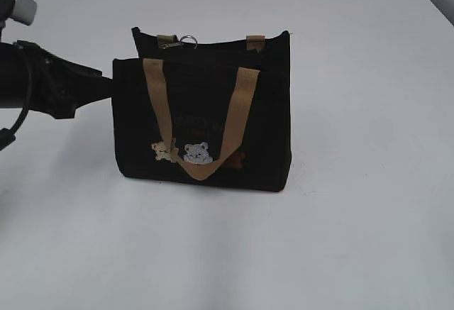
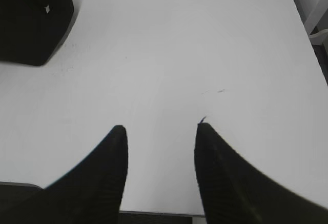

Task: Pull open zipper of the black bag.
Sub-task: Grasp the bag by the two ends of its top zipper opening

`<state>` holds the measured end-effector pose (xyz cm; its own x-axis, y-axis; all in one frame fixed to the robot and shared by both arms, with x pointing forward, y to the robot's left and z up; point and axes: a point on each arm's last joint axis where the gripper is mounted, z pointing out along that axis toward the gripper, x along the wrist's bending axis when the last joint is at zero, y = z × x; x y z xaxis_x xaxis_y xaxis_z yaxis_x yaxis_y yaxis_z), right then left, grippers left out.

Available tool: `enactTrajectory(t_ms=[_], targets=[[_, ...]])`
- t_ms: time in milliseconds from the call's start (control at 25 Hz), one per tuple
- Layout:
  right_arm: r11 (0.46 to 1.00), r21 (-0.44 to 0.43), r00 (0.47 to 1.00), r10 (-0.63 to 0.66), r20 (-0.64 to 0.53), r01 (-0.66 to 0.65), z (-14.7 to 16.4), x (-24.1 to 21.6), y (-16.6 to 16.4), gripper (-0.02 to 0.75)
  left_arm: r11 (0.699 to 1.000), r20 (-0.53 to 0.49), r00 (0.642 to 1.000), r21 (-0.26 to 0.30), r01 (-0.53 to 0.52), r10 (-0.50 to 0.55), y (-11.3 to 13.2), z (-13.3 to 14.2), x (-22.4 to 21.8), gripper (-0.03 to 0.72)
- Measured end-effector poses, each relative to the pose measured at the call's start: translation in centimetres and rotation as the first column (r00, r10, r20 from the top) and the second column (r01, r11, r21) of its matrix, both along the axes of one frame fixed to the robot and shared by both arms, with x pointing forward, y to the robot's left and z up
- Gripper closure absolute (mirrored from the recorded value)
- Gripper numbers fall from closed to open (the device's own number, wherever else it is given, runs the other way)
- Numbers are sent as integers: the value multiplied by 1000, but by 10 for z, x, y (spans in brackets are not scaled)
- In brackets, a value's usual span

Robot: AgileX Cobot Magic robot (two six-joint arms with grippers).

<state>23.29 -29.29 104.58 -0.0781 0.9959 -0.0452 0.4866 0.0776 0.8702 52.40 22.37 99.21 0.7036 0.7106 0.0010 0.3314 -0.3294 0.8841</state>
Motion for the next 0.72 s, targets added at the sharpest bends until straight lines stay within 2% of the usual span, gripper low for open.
enactTrajectory(t_ms=[160,280,600,720], targets=[[1000,0,1000,0,0,0,0,0,0,393,991,69,995,120,66,-74,-1,-8,3,400],[1000,0,1000,0,0,0,0,0,0,393,982,83,990,160,103,-117,-2,-16,4,391],[1000,9,1000,6,0,-6,0,0,1,393,977,71,980,115,179,-187,-9,-28,14,388],[997,59,999,39,2,-39,1,0,6,393,976,63,978,108,190,-198,-12,-33,21,425]])
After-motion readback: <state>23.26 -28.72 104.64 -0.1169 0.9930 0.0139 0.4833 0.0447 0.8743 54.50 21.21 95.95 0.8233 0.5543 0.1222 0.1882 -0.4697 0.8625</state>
